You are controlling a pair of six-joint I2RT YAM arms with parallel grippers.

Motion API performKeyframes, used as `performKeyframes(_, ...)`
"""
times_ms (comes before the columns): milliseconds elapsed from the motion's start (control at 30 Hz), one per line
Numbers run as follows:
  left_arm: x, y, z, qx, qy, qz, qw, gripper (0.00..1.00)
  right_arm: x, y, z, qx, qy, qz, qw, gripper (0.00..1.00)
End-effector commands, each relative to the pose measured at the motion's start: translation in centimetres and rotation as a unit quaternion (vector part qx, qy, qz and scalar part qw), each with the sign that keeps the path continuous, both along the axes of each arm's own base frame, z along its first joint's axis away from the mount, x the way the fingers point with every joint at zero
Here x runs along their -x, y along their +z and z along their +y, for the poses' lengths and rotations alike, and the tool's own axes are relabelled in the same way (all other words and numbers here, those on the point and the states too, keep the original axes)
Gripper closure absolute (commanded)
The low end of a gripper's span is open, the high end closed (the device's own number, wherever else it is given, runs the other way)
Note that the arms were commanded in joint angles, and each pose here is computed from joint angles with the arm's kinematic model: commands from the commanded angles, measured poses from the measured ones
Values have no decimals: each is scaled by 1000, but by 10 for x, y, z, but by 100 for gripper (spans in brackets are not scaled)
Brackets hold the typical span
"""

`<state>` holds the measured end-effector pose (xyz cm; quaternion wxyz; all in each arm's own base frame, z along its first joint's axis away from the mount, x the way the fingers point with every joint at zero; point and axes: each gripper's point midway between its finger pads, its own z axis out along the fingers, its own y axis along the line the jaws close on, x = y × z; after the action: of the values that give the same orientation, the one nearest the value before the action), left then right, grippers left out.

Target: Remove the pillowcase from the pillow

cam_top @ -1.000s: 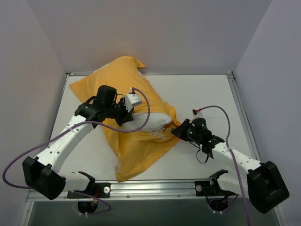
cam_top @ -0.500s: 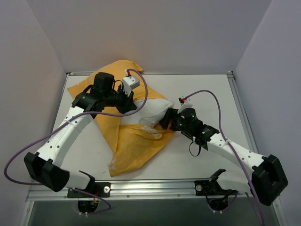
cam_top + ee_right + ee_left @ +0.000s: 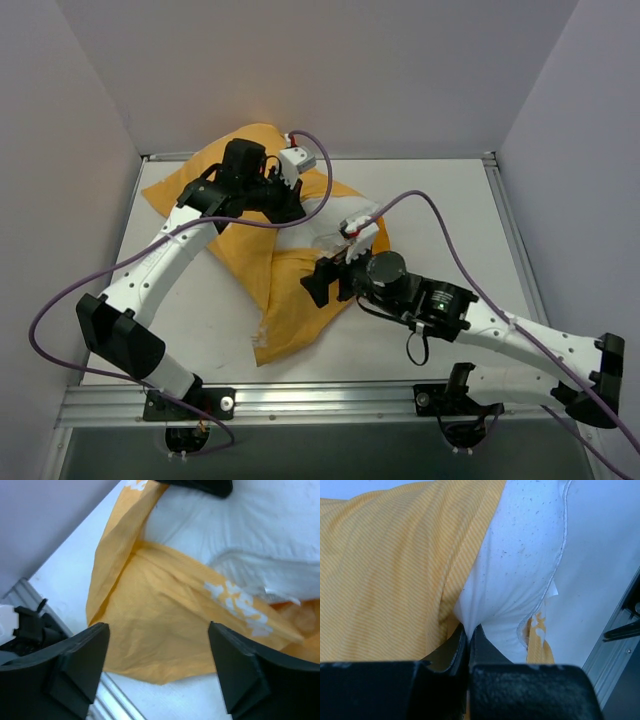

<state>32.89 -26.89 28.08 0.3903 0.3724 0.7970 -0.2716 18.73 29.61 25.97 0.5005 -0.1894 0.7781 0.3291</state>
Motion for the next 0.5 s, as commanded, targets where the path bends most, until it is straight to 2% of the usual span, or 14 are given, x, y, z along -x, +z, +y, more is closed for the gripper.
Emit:
performKeyframes(0, -16, 56, -11, 55, 4, -77, 995, 98, -32, 15, 16, 49, -28, -52, 997, 14)
performKeyframes(33, -15, 56, -11, 56, 3, -76, 995, 98, -46, -2, 24, 77, -31, -43, 996, 12)
performKeyframes(67, -15, 57, -11, 57, 2, -78, 995, 98, -56, 8, 30, 74, -26, -49, 996, 11)
performKeyframes(200, -15, 61, -9, 55, 6, -86, 995, 98, -76, -19, 48, 57, 15, -8, 998, 12)
performKeyframes(267, -18, 63, -7, 53, 14, -91, 994, 98, -78, -34, 50, 73, 16, 1, 997, 19)
performKeyframes(367, -31, 65, 0, 45, 47, -98, 993, 98, -51, -42, 68, 71, 76, 19, 994, 45)
performKeyframes(467, -44, 75, 3, 44, 71, -110, 990, 98, -28, -38, 77, 71, 93, 10, 993, 59)
